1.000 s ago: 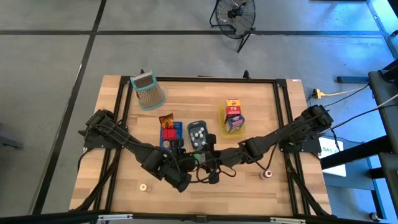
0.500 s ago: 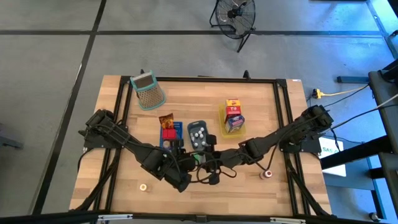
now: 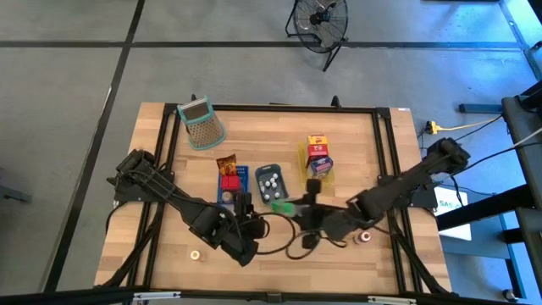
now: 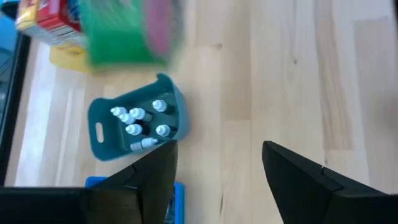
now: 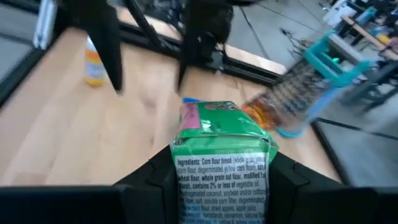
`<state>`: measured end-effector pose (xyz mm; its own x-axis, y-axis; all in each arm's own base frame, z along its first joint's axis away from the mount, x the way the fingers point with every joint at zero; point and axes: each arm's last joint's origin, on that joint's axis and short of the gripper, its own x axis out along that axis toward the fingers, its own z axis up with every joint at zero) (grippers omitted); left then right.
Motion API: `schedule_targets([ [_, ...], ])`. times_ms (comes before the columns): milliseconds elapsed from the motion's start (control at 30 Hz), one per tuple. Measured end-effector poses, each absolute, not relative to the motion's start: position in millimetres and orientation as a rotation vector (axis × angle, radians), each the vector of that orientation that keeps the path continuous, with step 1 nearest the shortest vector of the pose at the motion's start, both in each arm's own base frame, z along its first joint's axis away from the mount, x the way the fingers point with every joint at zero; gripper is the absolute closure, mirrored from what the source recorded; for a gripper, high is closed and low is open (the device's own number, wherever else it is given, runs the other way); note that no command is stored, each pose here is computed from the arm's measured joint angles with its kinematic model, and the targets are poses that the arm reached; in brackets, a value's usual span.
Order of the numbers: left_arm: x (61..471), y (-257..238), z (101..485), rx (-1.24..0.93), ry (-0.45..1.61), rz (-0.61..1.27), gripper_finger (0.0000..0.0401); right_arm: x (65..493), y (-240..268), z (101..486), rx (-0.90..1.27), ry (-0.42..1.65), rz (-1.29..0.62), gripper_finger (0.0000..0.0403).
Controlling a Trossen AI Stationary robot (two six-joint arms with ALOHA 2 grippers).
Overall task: Pick & Place Kitchen Items
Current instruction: Put the green cereal box into the yellow bin
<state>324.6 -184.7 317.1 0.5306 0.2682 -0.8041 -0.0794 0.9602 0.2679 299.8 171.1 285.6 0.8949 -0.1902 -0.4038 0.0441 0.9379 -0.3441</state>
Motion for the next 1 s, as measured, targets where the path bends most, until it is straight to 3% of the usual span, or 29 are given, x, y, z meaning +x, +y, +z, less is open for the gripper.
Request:
schedule_targets([
  [300, 324, -187, 317, 0.218, 0.993, 0.197, 0.0177, 227, 170, 323, -0.432, 0.472, -0.193, 0.0251],
  [467, 324, -186, 317, 0.214, 0.990, 0.200, 0.0175, 169, 139, 358, -0.412, 0.424, -0.335, 0.0251],
  [633, 325, -185, 317, 0.198, 0.998, 0.189, 0.0179, 124, 95, 386, -0.290, 0.445, -0.275, 0.0251],
  [833, 325, -186, 317, 0.181, 1.014, 0.163, 0.0180, 64, 36, 376, 0.031, 0.590, -0.193, 0.0251],
  [1000, 326, -186, 317, 0.175, 1.006, 0.161, 0.0180, 56, 30, 332, 0.113, 0.522, -0.104, 0.0251],
])
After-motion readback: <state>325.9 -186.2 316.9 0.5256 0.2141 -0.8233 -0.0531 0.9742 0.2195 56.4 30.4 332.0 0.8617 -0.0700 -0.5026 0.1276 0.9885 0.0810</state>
